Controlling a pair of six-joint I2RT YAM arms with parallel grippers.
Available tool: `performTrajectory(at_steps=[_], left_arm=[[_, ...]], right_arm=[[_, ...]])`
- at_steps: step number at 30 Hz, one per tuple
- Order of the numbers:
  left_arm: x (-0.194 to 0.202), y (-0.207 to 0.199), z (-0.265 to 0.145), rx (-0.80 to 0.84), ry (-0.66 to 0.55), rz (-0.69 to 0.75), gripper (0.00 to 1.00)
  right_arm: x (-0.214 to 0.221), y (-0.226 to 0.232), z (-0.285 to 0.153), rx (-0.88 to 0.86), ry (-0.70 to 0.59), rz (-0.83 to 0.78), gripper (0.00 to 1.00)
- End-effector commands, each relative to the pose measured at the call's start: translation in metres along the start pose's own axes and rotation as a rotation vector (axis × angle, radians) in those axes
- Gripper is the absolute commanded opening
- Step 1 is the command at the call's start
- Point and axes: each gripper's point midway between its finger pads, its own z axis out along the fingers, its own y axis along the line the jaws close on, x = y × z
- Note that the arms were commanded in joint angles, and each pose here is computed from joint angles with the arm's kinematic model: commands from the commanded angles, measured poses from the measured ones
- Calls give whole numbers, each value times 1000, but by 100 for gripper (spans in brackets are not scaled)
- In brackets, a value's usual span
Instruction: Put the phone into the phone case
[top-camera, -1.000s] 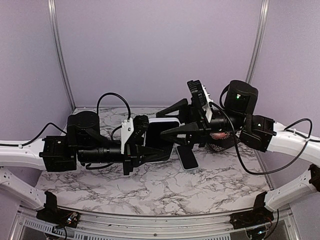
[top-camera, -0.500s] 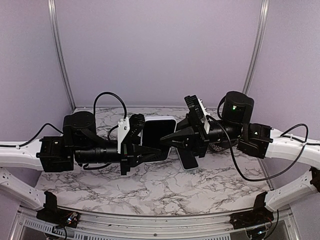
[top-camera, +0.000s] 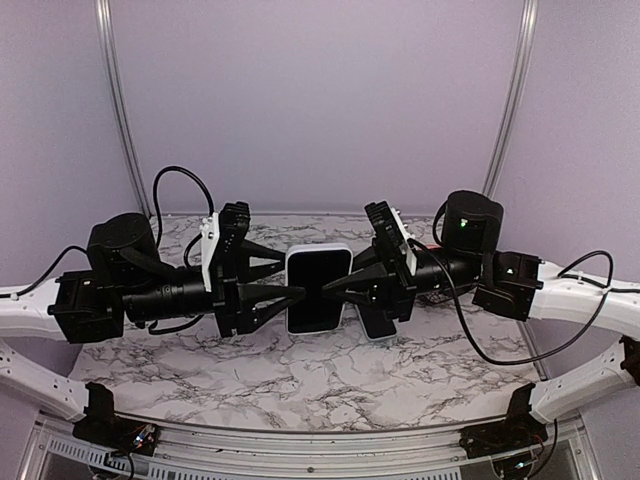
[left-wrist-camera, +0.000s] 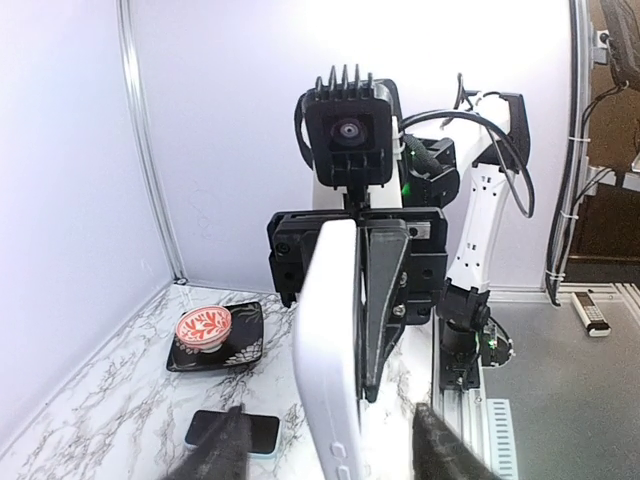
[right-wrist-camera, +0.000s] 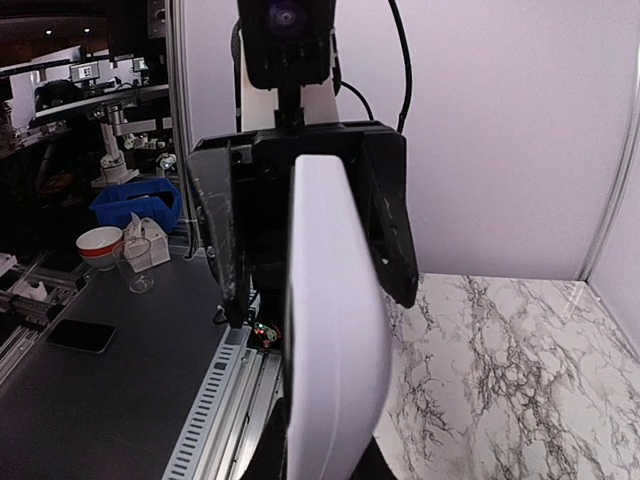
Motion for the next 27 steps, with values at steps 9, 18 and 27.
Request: performTrajectory(at_steps=[9, 18, 27], left_arm=[[-14, 24, 9, -138, -20, -68, 23], [42, 145, -59, -848, 187, -219, 99], [112, 172, -76, -901, 306, -402, 99]], right_arm=[[-9, -15, -3, 76, -11, -5, 0], [79, -133, -23, 437, 155, 467, 0], [186, -167, 10, 336, 286, 904, 0]])
